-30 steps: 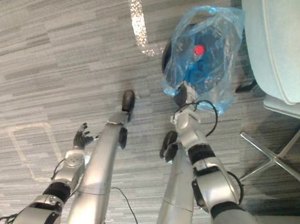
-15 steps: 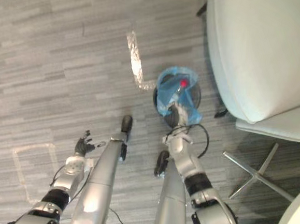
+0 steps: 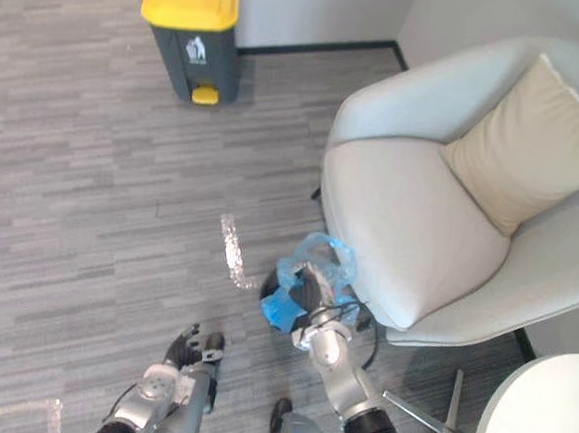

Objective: Gather rubbish on tea table into small bin, then transfer packed bag to large trash can.

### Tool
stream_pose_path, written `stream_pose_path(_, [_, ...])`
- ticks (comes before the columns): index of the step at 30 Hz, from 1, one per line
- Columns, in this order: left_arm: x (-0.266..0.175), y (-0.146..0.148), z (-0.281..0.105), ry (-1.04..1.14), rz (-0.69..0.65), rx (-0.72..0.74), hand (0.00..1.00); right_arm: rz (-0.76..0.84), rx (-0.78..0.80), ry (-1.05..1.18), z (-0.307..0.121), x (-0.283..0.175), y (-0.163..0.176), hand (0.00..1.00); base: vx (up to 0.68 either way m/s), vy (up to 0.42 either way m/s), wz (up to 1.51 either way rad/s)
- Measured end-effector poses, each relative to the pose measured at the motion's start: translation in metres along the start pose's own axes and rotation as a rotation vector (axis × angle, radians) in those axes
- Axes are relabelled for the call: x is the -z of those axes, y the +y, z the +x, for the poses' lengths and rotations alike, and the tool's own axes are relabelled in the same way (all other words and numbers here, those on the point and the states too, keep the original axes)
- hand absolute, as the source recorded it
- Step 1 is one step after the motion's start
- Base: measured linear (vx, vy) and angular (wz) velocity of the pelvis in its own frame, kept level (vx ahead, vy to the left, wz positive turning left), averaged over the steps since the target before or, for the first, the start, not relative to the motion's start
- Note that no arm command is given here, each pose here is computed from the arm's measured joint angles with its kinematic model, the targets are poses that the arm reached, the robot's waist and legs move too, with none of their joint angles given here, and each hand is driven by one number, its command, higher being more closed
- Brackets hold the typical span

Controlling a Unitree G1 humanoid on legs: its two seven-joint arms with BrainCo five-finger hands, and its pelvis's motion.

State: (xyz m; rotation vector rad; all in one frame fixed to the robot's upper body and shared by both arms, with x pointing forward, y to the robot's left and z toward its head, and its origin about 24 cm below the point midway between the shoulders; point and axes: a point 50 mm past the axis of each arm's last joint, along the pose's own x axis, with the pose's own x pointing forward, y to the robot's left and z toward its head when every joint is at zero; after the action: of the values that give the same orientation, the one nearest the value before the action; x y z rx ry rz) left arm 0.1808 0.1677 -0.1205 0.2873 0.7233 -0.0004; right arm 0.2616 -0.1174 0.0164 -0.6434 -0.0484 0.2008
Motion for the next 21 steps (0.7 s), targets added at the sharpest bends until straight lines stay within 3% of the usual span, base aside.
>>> stream_pose_path(8, [-0.008, 0.004, -0.007, -0.087, 0.086, 0.055, 0.0, -0.084, -0.122, -0.014, -0.017, 0.018, -0.015, 1.0, -0.04, 0.017, -0.15])
stream_pose_path(21, [-0.093, 0.016, -0.029, -0.522, 0.165, 0.089, 0.0, -0.226, -0.187, -0.211, -0.017, -0.007, -0.056, 1.0, -0.04, 0.018, -0.06])
